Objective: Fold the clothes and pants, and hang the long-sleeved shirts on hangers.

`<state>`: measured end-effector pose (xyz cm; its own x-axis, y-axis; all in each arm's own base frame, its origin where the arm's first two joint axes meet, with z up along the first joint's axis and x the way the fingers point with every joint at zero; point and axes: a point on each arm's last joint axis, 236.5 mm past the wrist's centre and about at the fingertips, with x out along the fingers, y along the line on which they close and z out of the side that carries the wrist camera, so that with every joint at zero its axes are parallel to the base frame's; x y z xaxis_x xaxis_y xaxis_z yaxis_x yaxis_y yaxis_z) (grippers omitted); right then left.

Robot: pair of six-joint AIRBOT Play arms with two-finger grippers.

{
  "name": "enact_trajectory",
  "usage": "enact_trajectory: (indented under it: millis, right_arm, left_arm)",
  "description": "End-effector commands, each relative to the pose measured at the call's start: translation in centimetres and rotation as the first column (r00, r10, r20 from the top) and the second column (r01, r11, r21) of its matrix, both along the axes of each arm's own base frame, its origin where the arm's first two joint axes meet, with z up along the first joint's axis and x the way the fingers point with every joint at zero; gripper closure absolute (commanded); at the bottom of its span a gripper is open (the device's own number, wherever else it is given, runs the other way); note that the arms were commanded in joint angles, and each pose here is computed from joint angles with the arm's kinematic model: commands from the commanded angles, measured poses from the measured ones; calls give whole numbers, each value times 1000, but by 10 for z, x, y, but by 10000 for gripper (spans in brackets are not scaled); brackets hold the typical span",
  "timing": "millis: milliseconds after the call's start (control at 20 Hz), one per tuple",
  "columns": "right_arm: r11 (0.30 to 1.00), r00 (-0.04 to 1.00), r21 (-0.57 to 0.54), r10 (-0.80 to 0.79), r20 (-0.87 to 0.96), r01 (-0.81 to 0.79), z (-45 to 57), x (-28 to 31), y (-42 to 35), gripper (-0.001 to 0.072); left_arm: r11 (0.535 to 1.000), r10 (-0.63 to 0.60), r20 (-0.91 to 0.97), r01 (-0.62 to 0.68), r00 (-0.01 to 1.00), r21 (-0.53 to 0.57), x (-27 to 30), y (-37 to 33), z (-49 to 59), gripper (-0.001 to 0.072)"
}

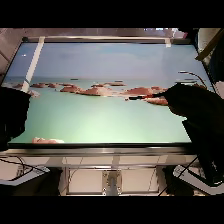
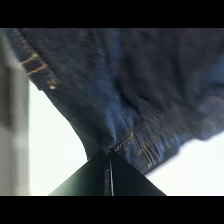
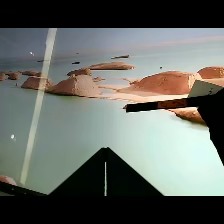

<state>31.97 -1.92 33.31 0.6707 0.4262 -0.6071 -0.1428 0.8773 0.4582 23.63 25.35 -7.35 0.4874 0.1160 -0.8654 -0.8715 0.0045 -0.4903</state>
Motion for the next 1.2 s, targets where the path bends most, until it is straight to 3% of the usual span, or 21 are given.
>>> enact_trajectory:
  millis: [0, 150, 300, 550, 700, 850, 900, 1000, 1100, 1150]
  right_arm:
    - [999, 1000, -21, -26, -11, 25, -4, 1, -7, 689]
    - [997, 998, -60, -53, 23, 55, -2, 8, -18, 689]
    - [997, 999, -65, -52, 7, 52, -9, 13, -23, 689]
    - [998, 998, -34, -50, -44, 49, -28, 29, -36, 689]
    - [999, 994, 2, -47, -98, 48, -50, 45, -47, 689]
    - [998, 988, 36, -40, -148, 45, -71, 58, -57, 689]
    - [998, 987, 43, -35, -157, 42, -76, 61, -59, 690]
    - [999, 987, 43, -10, -158, 17, -83, 67, -62, 689]
    - [998, 987, 68, 9, -163, 2, -90, 73, -63, 689]
    - [997, 985, 80, 13, -171, 0, -94, 75, -64, 689]
  left_arm:
    - [989, -146, 95, 145, 985, 17, 38, -38, 31, 689]
    - [921, -390, 160, 388, 907, 46, 92, -122, 56, 690]
    - [756, -651, 212, 647, 729, 98, 135, -248, 69, 690]
    - [556, -813, 341, 803, 472, 215, 144, -447, 90, 691]
    - [333, -916, 297, 925, 271, 182, 104, -548, 64, 691]
    - [23, -980, 199, 994, 0, 110, 52, -632, 20, 691]
    - [-57, -981, 178, 995, -72, 86, 41, -650, 8, 691]
    - [-92, -980, 169, 994, -101, 59, 48, -665, 2, 689]
    - [-81, -982, 164, 993, -95, 92, 74, -656, 14, 685]
    - [-82, -984, 147, 991, -97, 107, 88, -643, 22, 482]
